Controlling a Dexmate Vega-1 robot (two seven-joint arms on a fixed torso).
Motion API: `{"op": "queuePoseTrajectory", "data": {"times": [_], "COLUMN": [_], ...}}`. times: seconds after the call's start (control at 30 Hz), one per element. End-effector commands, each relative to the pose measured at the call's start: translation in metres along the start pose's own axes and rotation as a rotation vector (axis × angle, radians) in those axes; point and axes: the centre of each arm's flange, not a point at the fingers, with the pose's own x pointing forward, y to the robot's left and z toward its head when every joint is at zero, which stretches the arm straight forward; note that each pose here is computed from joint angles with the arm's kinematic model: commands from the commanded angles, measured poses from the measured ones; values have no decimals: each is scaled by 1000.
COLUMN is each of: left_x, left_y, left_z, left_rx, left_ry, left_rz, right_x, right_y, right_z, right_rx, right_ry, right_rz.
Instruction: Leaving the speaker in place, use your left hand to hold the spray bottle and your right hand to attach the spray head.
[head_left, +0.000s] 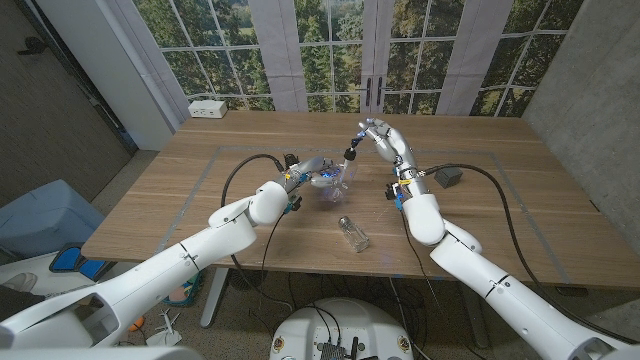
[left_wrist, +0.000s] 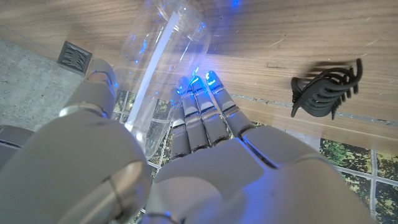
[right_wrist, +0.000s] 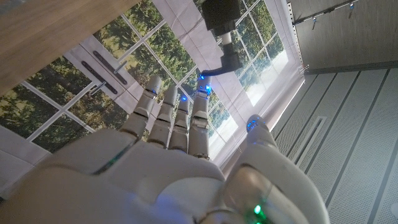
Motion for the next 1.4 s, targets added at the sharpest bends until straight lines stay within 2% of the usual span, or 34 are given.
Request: {"op": "queuePoseTrajectory", "data": {"times": [0.03, 0.5, 0.73, 0.83, 0.93, 0.97, 1.2, 1.4], "left_x": [1, 2, 3, 3, 2, 2, 3, 3], "left_y": [0, 0, 0, 0, 0, 0, 0, 1], "left_z": [1, 2, 2, 1, 1, 1, 2, 2], "left_rx": [-11, -10, -10, -12, -11, -11, -8, -7], "left_ry": [-6, -4, -3, -2, 1, 2, -2, 1], "left_rz": [3, -2, -4, -5, -7, -8, -10, -7], "right_x": [-9, -15, -13, -14, -16, -16, -13, -9], "right_y": [-7, -11, -10, -10, -11, -11, -6, -3], "right_z": [-6, 1, 4, 3, -1, -1, 0, -2], "right_rx": [-8, -3, -1, -12, 33, 37, 9, -13], "right_ry": [12, -59, -90, -90, -85, -85, -84, -59], "right_rz": [-65, -102, -21, -67, -141, -144, -101, -49]}}
